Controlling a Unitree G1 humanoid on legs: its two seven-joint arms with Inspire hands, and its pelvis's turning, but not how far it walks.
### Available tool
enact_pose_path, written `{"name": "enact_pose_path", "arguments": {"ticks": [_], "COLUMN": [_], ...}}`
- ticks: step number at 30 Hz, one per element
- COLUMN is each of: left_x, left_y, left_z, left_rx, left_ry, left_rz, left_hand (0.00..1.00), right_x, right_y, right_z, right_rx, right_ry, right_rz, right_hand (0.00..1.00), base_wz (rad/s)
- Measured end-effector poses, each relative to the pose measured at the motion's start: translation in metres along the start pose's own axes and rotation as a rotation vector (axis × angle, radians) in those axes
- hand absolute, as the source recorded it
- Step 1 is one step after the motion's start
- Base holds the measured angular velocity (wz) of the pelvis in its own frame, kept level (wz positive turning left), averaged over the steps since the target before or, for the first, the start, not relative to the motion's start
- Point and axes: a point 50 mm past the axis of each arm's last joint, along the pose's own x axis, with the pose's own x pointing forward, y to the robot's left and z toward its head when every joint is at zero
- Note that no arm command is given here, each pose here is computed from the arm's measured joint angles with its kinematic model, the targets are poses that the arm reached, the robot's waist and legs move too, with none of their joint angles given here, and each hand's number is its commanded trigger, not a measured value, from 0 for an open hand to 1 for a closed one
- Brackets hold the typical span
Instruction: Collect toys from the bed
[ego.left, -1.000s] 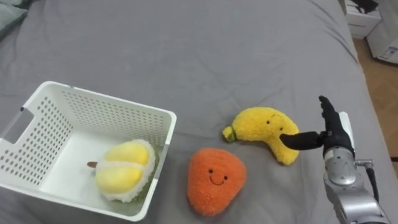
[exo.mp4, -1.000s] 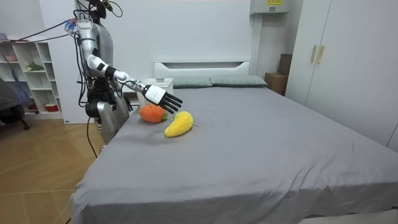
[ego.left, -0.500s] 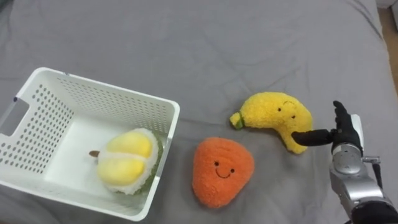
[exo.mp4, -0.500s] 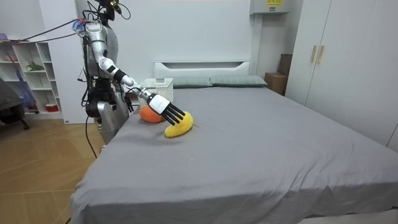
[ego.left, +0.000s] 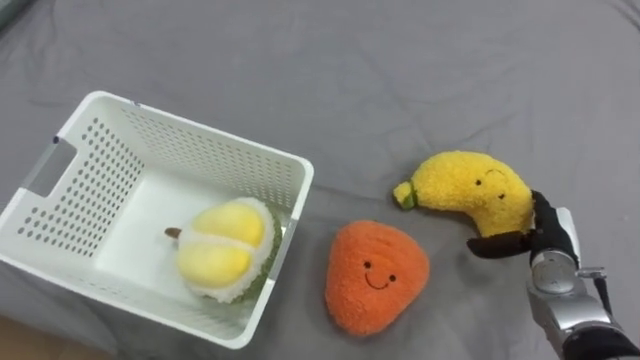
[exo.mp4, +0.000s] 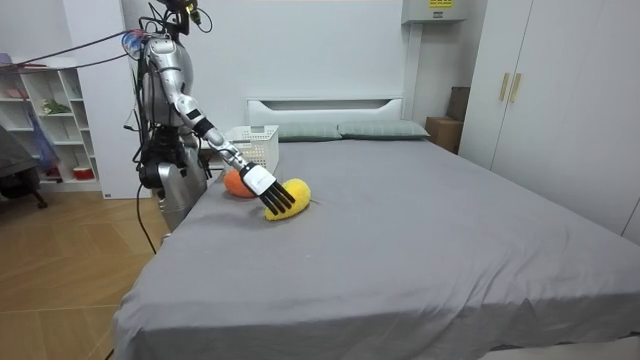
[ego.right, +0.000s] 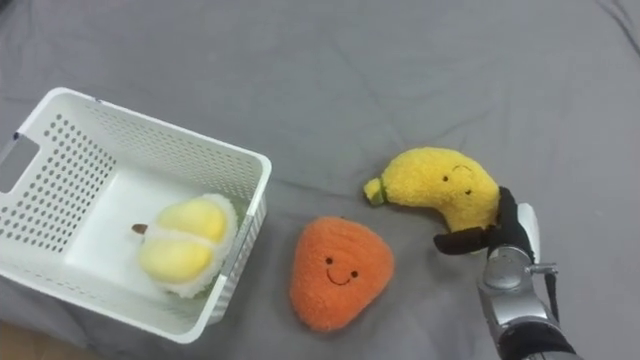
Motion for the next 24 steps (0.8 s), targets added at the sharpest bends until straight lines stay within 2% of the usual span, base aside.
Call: {"name": "enact_pose_path", "arguments": {"ticks": [10, 17, 22, 23, 24], "left_x": [0.0, -0.001, -0.001, -0.001, -0.002], "left_y": [-0.003, -0.005, -0.005, -0.006, -0.007], "left_z": [-0.003, -0.006, -0.006, -0.004, -0.004], "left_rx": [-0.006, -0.06, -0.052, -0.035, -0.026], "left_ry": [0.014, 0.036, 0.034, 0.026, 0.022], "left_rz": [-0.025, -0.035, -0.036, -0.04, -0.044], "left_hand": [0.0, 0.0, 0.0, 0.0, 0.0], "right_x": [0.004, 0.008, 0.01, 0.011, 0.011], "right_y": [-0.009, -0.01, -0.013, -0.015, -0.015], "right_z": [0.005, 0.018, 0.026, 0.03, 0.032], "right_rx": [-0.008, -0.003, 0.003, 0.007, 0.01], "right_ry": [-0.004, -0.017, -0.027, -0.034, -0.038], "right_rz": [-0.022, -0.032, -0.08, -0.101, -0.112], "right_hand": [0.0, 0.0, 0.0, 0.57, 0.8], "base_wz": [0.09, 0.02, 0.12, 0.14, 0.16]}}
